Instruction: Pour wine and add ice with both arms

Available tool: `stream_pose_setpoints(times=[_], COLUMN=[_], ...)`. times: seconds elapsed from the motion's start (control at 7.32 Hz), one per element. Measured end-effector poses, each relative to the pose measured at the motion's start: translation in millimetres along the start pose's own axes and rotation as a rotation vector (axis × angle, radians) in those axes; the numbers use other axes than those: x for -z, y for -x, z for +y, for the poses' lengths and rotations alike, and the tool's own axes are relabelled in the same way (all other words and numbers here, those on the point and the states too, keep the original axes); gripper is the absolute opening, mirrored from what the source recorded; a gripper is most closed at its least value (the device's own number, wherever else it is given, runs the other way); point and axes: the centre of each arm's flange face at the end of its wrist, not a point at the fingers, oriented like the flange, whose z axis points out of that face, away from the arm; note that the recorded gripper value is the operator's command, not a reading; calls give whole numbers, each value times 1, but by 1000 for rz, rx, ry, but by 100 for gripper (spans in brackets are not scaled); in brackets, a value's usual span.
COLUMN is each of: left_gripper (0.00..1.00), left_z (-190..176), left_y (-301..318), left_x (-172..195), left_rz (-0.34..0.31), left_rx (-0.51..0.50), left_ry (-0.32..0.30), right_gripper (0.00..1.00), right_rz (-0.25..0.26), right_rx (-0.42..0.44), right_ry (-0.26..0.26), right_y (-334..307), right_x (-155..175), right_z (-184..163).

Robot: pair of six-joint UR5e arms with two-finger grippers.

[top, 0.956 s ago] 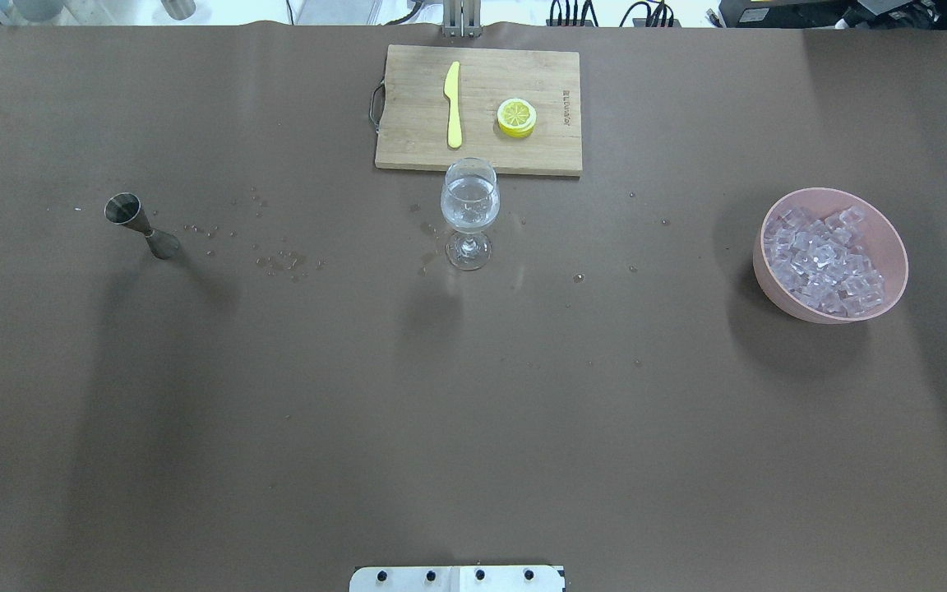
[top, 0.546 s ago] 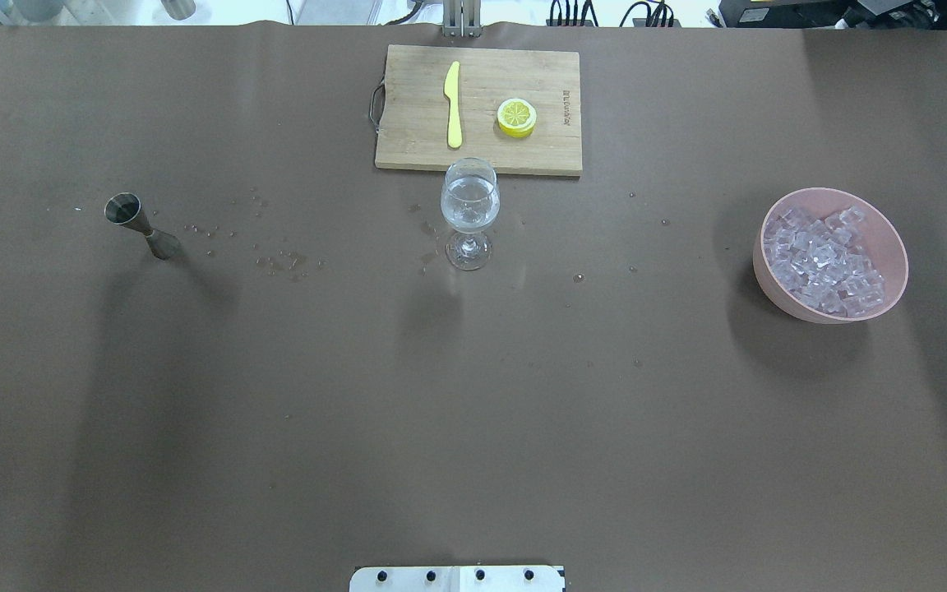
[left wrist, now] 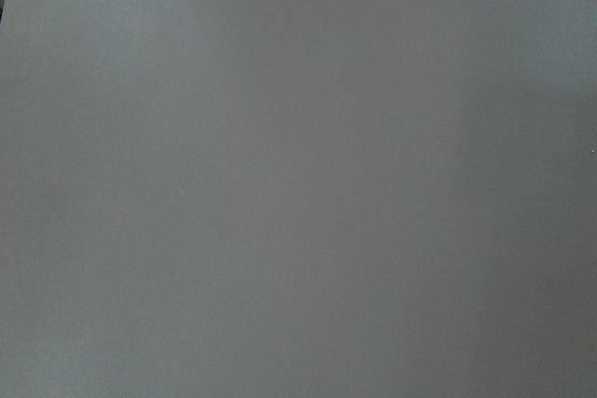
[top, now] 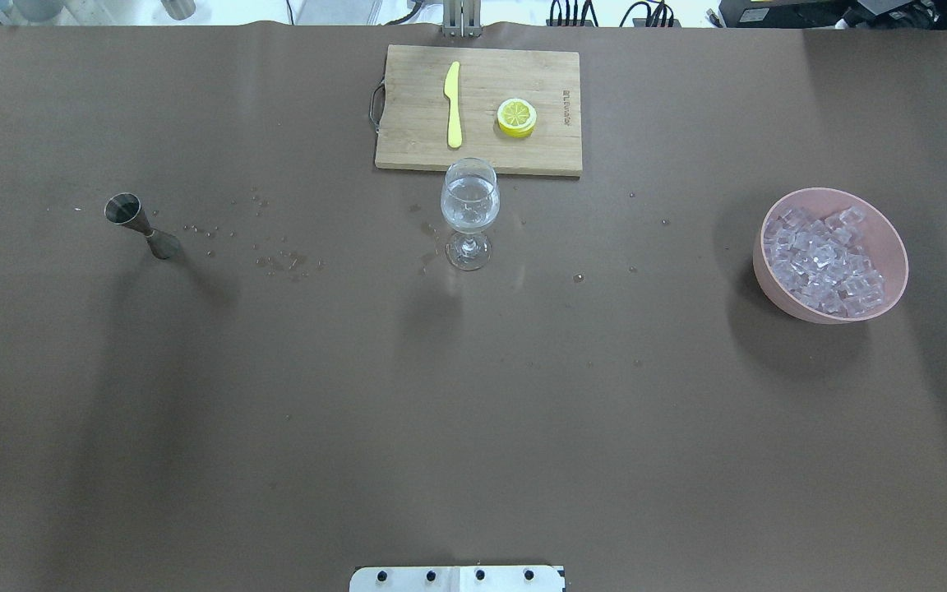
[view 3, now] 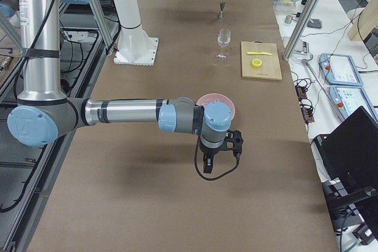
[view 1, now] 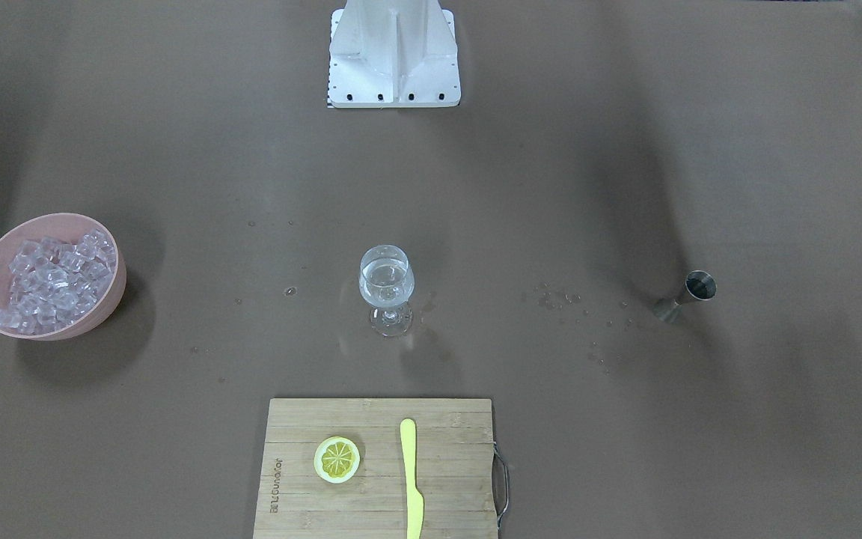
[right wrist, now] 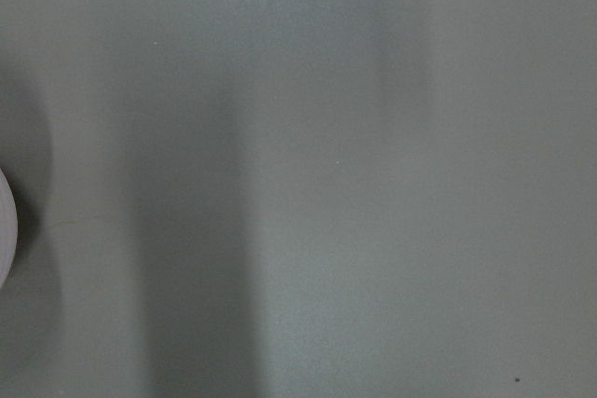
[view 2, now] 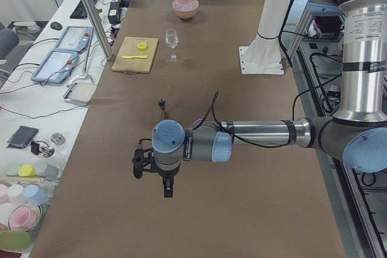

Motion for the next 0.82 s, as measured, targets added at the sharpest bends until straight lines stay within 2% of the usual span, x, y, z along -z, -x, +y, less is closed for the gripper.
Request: stream_pose_setpoints(times=[0.55, 0.82], left_gripper=[99, 99], left_z=[-8, -23], left_y=[-13, -26], left_x=[11, 21], left_rz=[10, 11], left_rx=[3, -19], left_ry=[-28, -49], right_gripper=[100, 100], right_rz=[5, 0], right_rx=[49, 66], right_ry=[-36, -18], right_y=[20, 32], right_x=[19, 11], right_z=[-7, -9])
